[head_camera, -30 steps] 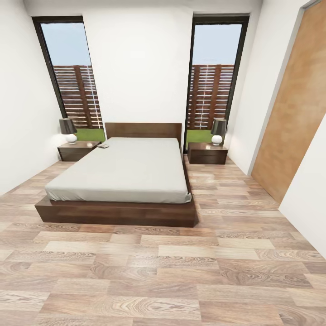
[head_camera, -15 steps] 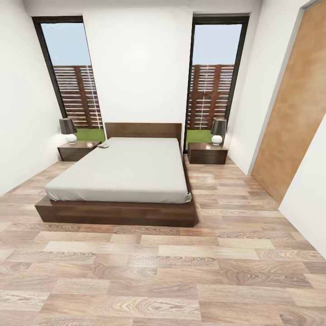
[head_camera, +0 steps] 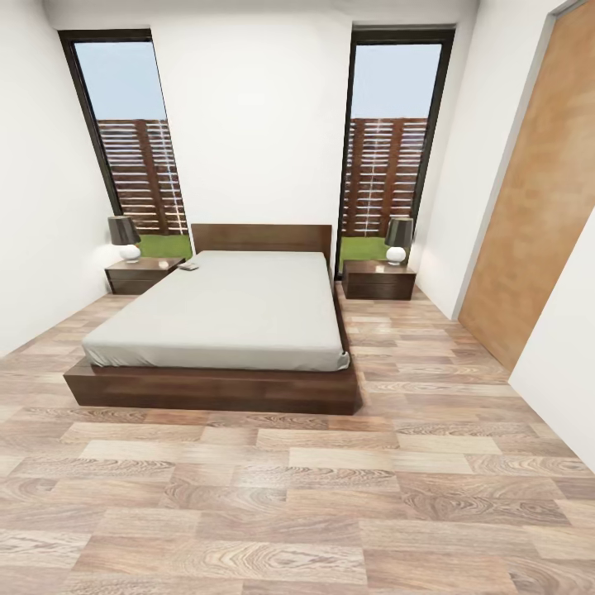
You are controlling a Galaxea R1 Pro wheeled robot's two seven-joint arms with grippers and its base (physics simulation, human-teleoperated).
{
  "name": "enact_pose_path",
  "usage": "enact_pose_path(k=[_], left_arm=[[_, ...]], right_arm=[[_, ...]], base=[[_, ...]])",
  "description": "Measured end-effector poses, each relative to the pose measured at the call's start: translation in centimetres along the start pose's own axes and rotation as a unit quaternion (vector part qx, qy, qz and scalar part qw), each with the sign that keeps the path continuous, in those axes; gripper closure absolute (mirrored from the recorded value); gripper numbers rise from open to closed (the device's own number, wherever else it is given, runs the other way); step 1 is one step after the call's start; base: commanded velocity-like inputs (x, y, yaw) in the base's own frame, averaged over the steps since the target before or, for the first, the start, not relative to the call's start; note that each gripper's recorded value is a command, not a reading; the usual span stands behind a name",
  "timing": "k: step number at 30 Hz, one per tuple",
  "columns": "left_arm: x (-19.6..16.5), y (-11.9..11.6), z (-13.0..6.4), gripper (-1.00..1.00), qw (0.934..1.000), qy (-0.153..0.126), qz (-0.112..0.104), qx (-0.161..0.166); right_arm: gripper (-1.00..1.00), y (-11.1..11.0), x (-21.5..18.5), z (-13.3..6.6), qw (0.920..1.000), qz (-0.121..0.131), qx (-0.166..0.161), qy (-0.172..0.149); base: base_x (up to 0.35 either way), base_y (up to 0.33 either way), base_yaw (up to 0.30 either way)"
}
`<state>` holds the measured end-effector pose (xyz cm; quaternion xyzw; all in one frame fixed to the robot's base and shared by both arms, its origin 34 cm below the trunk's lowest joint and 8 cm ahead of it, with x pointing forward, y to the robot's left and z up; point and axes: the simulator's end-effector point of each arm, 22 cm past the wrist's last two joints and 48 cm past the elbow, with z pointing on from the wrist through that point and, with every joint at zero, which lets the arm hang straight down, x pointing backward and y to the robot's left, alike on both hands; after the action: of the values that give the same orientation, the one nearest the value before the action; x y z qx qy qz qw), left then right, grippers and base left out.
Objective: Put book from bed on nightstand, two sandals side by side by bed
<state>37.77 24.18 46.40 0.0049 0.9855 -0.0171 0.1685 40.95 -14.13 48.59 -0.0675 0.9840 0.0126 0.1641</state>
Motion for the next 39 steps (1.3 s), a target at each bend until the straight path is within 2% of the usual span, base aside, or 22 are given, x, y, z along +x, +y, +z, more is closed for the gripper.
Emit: enact_pose_path(k=[10,15,18,27,39], left_arm=[[-1.3,-0.1,0.0,-1.00,0.9999,-0.012,0.000,0.002],[-2.8,-0.2,0.0,-1.00,0.9998,-0.020,0.000,0.002],[-4.1,-0.1,-0.1,-1.00,0.9997,-0.023,0.000,0.003],[-8.2,-0.1,-0.8,-1.00,0.9993,-0.038,0.001,0.003],[-13.5,-0.3,-2.3,-1.00,0.9977,-0.067,0.001,0.005]], right_arm=[[-1.00,0.3,-0.7,-0.1,1.0000,-0.005,-0.002,-0.007],[-1.00,0.1,-2.6,-0.2,0.9997,-0.004,-0.001,-0.025],[-1.00,-0.2,-4.4,-0.4,0.9993,-0.002,0.001,-0.037],[-1.00,-1.2,-7.8,-0.6,0.9996,-0.003,0.007,-0.028],[-1.00,-1.9,-11.3,-1.0,0.9992,0.001,0.012,-0.039]], base=[[0.000,0.000,0.000],[0.000,0.000,0.000],[0.000,0.000,0.000],[0.000,0.000,0.000],[0.000,0.000,0.000]])
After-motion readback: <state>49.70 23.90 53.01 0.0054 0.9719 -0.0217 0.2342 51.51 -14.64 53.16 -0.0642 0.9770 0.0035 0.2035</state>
